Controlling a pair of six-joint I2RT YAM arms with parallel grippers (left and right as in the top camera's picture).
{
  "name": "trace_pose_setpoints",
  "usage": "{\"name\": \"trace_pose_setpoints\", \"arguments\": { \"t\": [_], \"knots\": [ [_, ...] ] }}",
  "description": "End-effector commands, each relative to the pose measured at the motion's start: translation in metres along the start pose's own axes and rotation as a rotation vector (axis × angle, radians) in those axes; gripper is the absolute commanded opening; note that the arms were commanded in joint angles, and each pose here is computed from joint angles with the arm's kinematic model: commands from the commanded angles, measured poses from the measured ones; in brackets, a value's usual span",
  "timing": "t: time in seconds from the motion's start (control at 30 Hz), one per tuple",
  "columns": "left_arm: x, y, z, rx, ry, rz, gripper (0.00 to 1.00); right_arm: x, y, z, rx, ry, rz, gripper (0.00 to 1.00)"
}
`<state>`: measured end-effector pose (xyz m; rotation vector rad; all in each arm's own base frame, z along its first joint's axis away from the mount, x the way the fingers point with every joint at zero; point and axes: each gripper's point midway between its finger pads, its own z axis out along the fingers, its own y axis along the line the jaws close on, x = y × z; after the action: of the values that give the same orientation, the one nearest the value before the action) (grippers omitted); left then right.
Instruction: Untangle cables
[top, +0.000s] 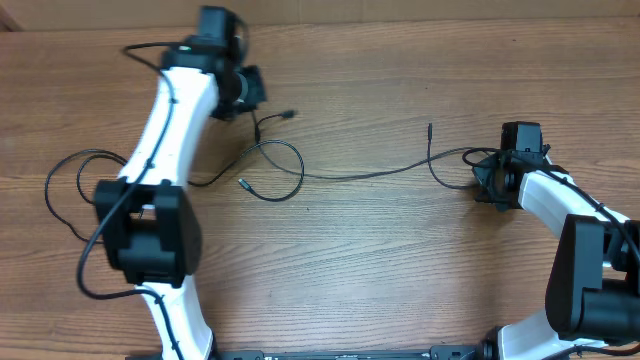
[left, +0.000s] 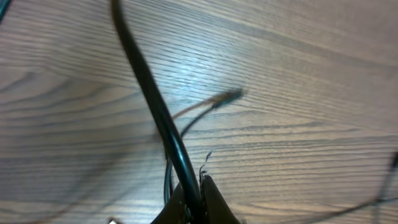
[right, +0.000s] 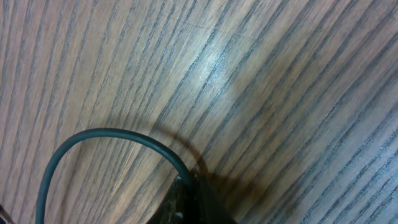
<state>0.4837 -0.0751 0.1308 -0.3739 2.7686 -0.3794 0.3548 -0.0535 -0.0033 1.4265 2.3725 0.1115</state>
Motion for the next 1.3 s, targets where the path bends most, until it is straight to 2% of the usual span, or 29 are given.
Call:
{"name": "trace_pose_setpoints", "arguments": {
  "t": [0.0, 0.23, 0.4, 0.57, 0.77, 0.97, 1.03, 1.17, 1.23, 1.27],
  "knots": [
    [-0.006, 0.004, -0.018, 0.135, 0.028, -0.068, 0.04, 0.041, -0.031, 0.022, 0.086, 0.137, -0.017, 0.04],
    [-0.018, 0.056, -0.031, 0.146, 0.034, -0.187, 0.04, 0.041, -0.031, 0.022, 0.086, 0.137, -0.017, 0.04],
    [-0.02, 0.109, -0.038, 0.036, 0.024, -0.276, 0.04, 0.041, -0.031, 0.022, 0.086, 0.137, -0.017, 0.04],
    [-0.021, 0.135, -0.043, -0.013, 0.011, -0.319, 0.04, 0.041, -0.031, 0.022, 0.086, 0.136, -0.016, 0.04],
    [-0.019, 0.175, -0.046, -0.221, -0.026, -0.379, 0.04, 0.041, -0.03, 0.022, 0.086, 0.137, -0.017, 0.04],
    [-0.009, 0.184, -0.036, -0.266, -0.009, -0.421, 0.09, 0.041, -0.03, 0.022, 0.086, 0.137, -0.017, 0.04],
    [-0.006, 0.188, -0.032, -0.28, -0.006, -0.422, 0.16, 0.041, -0.03, 0.022, 0.086, 0.137, -0.017, 0.04],
    [-0.002, 0.2, -0.032, -0.347, -0.01, -0.427, 0.75, 0.041, -0.03, 0.022, 0.086, 0.137, -0.017, 0.04],
    [-0.002, 0.198, -0.031, -0.337, -0.01, -0.428, 0.88, 0.041, -0.03, 0.022, 0.086, 0.137, -0.016, 0.04],
    [-0.002, 0.195, -0.029, -0.323, -0.008, -0.434, 0.91, 0.041, -0.03, 0.022, 0.086, 0.137, -0.016, 0.04]
  ]
}}
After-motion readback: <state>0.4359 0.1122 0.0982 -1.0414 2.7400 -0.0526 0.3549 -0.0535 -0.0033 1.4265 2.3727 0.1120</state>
